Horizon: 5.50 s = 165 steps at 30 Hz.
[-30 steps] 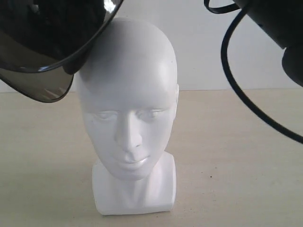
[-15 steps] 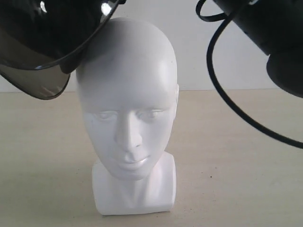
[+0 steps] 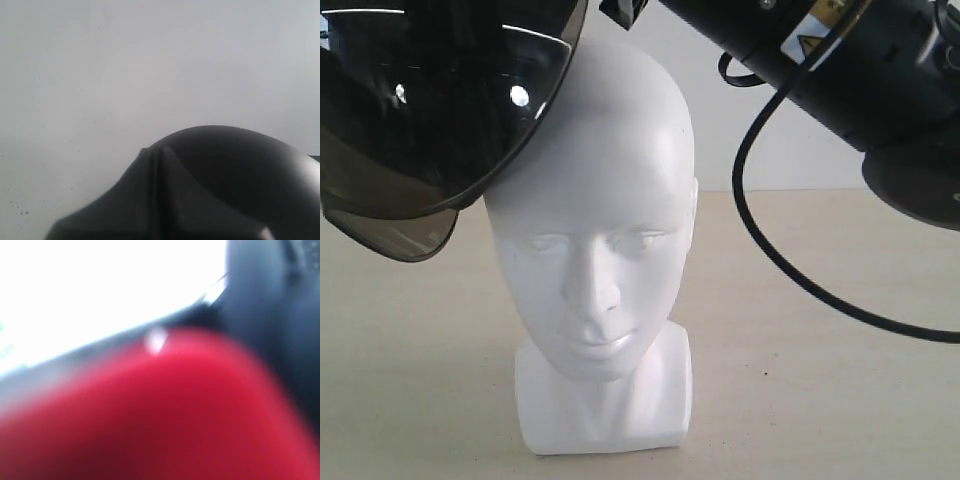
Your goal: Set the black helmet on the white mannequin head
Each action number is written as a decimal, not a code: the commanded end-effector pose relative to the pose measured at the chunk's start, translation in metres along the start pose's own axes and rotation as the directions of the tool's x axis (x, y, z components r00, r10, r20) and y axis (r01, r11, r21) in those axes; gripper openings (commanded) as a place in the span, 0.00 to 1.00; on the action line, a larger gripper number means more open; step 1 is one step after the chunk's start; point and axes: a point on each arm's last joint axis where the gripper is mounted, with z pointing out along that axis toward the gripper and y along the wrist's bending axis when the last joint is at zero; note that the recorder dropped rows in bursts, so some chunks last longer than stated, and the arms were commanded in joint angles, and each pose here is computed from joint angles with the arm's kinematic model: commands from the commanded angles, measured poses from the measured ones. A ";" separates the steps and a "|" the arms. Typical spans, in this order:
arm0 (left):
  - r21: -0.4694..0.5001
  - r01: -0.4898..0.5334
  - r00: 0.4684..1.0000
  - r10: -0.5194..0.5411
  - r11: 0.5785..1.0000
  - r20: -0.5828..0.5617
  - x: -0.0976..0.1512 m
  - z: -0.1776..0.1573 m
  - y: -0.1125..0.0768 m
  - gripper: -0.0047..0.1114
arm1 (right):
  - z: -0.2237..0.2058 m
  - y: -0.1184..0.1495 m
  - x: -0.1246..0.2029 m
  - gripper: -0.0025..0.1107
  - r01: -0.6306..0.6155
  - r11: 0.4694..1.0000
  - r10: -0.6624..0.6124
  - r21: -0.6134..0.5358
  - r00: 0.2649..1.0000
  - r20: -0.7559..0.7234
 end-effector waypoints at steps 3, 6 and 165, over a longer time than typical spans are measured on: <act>-0.004 -0.035 0.999 0.035 0.999 -0.041 0.007 0.010 0.005 0.08 | -0.009 0.004 -0.029 0.02 0.101 0.995 -0.099 -0.021 0.990 0.100; 0.005 -0.028 0.998 0.028 1.000 -0.055 0.012 0.015 0.006 0.08 | -0.015 0.005 -0.040 0.02 0.113 0.994 -0.111 -0.010 0.988 0.108; 0.678 0.294 0.893 0.060 0.673 -0.447 0.180 0.109 -0.064 0.08 | -0.126 0.036 0.000 0.49 0.360 0.688 -0.328 0.630 0.929 -0.173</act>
